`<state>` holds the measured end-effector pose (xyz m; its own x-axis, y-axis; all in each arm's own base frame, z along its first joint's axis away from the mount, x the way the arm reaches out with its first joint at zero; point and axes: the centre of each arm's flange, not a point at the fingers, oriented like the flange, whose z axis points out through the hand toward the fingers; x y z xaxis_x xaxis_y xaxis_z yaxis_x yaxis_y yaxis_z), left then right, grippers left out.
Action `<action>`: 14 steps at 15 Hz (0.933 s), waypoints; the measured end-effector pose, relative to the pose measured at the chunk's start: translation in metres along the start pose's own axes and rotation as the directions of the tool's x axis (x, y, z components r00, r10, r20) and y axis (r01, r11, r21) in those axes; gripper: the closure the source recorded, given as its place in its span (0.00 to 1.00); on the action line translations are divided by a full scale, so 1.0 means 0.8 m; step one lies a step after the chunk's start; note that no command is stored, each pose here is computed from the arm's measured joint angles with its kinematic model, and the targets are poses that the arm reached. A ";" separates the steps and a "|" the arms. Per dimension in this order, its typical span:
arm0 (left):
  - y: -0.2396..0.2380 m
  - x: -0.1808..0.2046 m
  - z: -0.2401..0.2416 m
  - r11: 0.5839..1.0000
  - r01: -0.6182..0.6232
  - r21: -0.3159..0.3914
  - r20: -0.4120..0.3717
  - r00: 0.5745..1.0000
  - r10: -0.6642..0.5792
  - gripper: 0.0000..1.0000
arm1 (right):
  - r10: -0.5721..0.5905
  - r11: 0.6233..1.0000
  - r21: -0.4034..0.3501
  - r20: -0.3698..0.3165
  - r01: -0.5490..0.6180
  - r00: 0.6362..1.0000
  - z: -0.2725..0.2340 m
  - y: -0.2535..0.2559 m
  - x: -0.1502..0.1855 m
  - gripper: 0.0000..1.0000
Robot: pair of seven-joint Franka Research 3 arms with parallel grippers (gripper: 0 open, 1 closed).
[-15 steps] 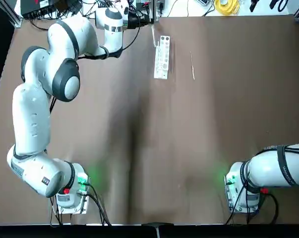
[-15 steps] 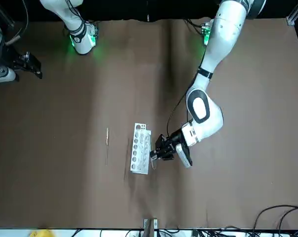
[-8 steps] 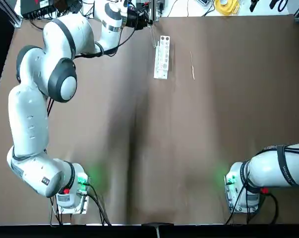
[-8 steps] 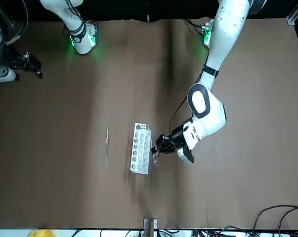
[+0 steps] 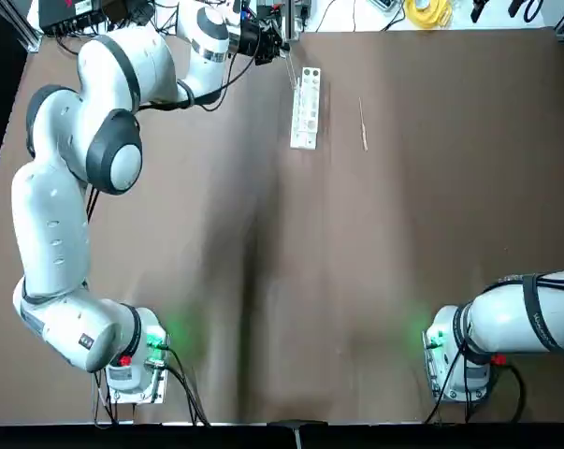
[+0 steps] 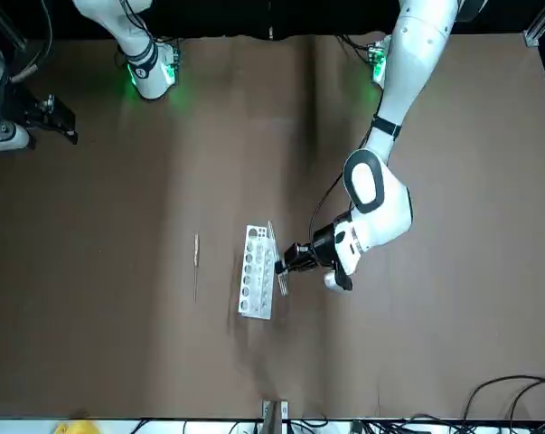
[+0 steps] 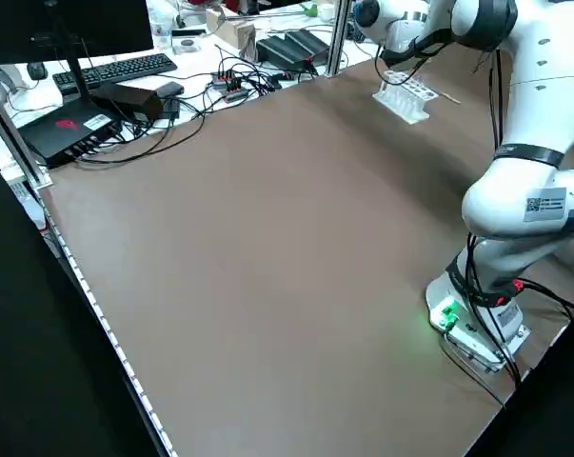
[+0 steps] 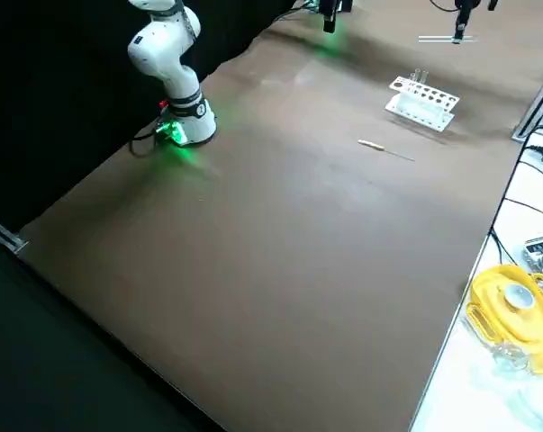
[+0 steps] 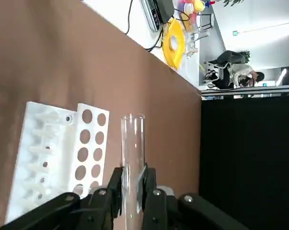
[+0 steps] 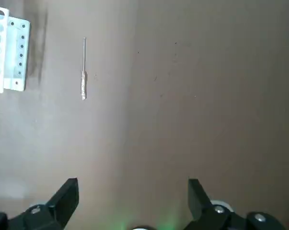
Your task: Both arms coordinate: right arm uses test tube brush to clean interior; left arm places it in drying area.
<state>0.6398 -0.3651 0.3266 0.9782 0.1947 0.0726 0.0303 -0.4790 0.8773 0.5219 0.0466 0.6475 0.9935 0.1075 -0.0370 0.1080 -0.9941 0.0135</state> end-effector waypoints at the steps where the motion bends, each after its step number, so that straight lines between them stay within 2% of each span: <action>1: 0.001 0.000 0.000 1.000 0.016 -0.001 0.001 1.000 -0.016 0.77 | 0.000 1.000 0.000 0.000 0.000 1.000 0.000 0.000 0.000 0.00; 5: 0.002 -0.003 -0.002 0.998 0.058 -0.003 0.010 0.998 -0.058 0.77 | 0.000 1.000 0.000 0.000 0.000 1.000 0.000 0.000 0.000 0.00; 10: 0.011 -0.006 -0.008 0.989 0.144 -0.032 0.081 0.987 -0.142 0.77 | 0.000 1.000 0.000 0.000 0.000 1.000 0.000 0.000 0.000 0.00; 12: 0.015 -0.009 -0.010 0.967 0.251 -0.038 0.139 0.960 -0.243 0.77 | 0.000 1.000 0.000 0.000 0.000 1.000 0.000 0.000 0.000 0.00; 14: 0.017 -0.008 -0.017 0.926 0.375 -0.030 0.206 0.909 -0.362 0.77 | -0.001 1.000 0.000 0.000 0.001 1.000 0.000 0.000 0.000 0.00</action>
<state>0.6310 -0.3616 0.3445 0.9208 0.1740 -0.3491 0.3891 -0.3446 0.8543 0.5218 0.0468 0.6474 0.9935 0.1080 -0.0373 0.1086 -0.9940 0.0135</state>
